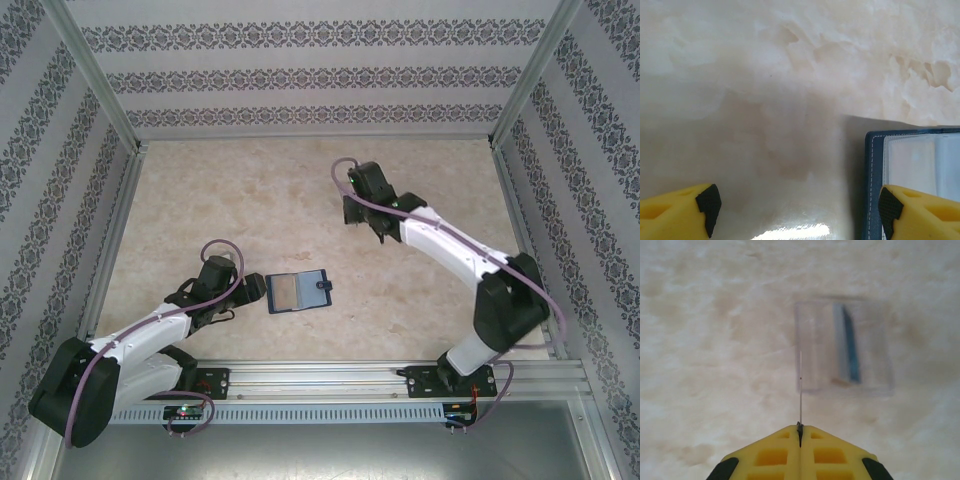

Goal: Put the credit cards into the card holder

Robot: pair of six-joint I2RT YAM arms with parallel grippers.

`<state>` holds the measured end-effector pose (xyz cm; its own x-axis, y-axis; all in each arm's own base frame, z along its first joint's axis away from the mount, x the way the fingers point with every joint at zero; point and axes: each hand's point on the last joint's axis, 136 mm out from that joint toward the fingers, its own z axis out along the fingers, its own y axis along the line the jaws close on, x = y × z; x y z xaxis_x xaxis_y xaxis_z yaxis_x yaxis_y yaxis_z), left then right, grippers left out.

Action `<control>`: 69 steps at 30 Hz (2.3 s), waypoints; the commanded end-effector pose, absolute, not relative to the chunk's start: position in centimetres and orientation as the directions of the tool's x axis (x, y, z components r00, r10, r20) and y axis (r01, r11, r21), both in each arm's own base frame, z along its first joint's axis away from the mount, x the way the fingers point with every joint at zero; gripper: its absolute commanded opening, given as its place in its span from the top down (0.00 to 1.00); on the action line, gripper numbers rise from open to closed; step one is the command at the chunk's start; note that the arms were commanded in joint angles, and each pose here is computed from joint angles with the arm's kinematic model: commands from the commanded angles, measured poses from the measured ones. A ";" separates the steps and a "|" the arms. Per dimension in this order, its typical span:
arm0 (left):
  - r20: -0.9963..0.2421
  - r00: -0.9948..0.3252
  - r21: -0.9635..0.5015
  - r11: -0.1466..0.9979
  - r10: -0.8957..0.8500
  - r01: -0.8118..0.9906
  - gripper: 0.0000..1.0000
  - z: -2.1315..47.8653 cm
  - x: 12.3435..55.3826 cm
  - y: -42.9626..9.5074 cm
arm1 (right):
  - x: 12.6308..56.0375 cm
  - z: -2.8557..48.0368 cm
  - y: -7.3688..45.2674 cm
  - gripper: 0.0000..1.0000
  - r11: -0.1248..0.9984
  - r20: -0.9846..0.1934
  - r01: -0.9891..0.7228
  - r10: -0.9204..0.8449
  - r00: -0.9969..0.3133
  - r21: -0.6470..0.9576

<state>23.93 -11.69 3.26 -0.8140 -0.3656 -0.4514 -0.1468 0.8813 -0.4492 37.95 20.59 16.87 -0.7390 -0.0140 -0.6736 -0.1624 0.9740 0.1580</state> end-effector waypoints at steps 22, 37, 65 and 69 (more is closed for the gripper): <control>-0.312 -0.915 -0.567 0.823 -0.255 -0.036 0.28 2.5 21.7 -15.5 | 23.6 8.5 31.4 1.00 0.593 -0.338 -0.202 0.127 -0.933 0.780; -0.226 -0.964 -0.565 0.825 -0.143 0.010 0.48 1.6 20.7 -17.2 | 23.2 4.4 32.4 1.00 0.580 -0.264 -0.160 0.098 -0.960 0.799; -0.111 -0.985 -0.476 0.877 -0.134 -0.066 0.70 -2.0 20.7 -16.9 | 23.4 5.0 30.8 1.00 0.583 -0.287 -0.165 0.123 -0.950 0.796; -0.112 -0.984 -0.469 0.880 -0.136 -0.068 0.70 -1.9 20.7 -16.8 | 23.4 4.4 31.2 1.00 0.566 -0.263 -0.144 0.133 -0.956 0.811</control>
